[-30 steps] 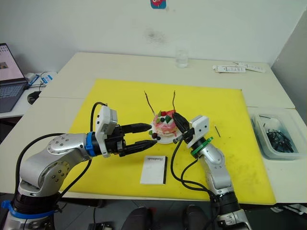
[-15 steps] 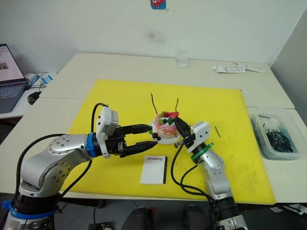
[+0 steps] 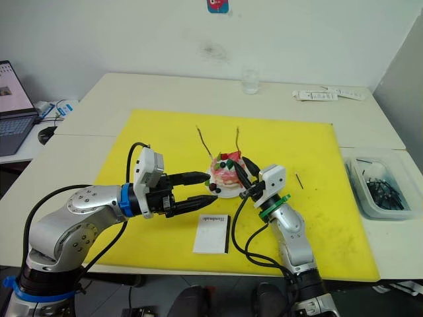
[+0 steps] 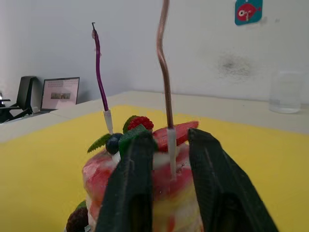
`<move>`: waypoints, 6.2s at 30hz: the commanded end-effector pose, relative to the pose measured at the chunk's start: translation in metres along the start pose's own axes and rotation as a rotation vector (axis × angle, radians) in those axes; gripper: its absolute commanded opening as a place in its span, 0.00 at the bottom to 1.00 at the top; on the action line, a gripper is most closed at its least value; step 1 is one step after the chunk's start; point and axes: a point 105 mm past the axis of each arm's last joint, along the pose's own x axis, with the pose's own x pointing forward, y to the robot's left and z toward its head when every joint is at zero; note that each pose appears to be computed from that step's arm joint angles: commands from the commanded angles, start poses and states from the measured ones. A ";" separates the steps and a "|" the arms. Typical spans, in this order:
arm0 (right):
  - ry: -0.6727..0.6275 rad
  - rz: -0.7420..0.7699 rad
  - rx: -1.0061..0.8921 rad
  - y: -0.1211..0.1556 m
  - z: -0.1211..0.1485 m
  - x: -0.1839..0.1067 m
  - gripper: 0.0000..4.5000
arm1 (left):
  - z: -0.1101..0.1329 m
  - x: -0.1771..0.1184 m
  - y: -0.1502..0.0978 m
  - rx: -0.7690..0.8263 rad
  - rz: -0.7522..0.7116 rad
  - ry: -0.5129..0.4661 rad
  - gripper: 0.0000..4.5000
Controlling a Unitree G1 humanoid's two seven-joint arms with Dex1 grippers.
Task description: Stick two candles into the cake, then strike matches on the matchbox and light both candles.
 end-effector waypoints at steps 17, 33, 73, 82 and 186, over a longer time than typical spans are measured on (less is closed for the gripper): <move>0.303 0.164 -0.190 -0.029 0.056 -0.055 0.69 | -0.026 -0.077 -0.007 -0.523 0.005 0.268 0.74; 0.702 0.641 -0.197 0.015 0.021 -0.094 0.01 | -0.068 -0.056 -0.015 -0.930 -0.028 0.369 0.74; 0.753 0.913 -0.236 0.067 -0.017 -0.064 0.01 | -0.099 -0.022 -0.023 -1.042 0.000 0.350 0.74; 0.733 0.909 -0.233 0.067 -0.018 -0.057 0.01 | -0.098 -0.020 -0.024 -1.037 -0.010 0.348 0.74; 0.780 0.923 -0.146 0.081 -0.033 -0.055 0.00 | -0.128 -0.028 -0.022 -0.996 0.119 0.456 0.37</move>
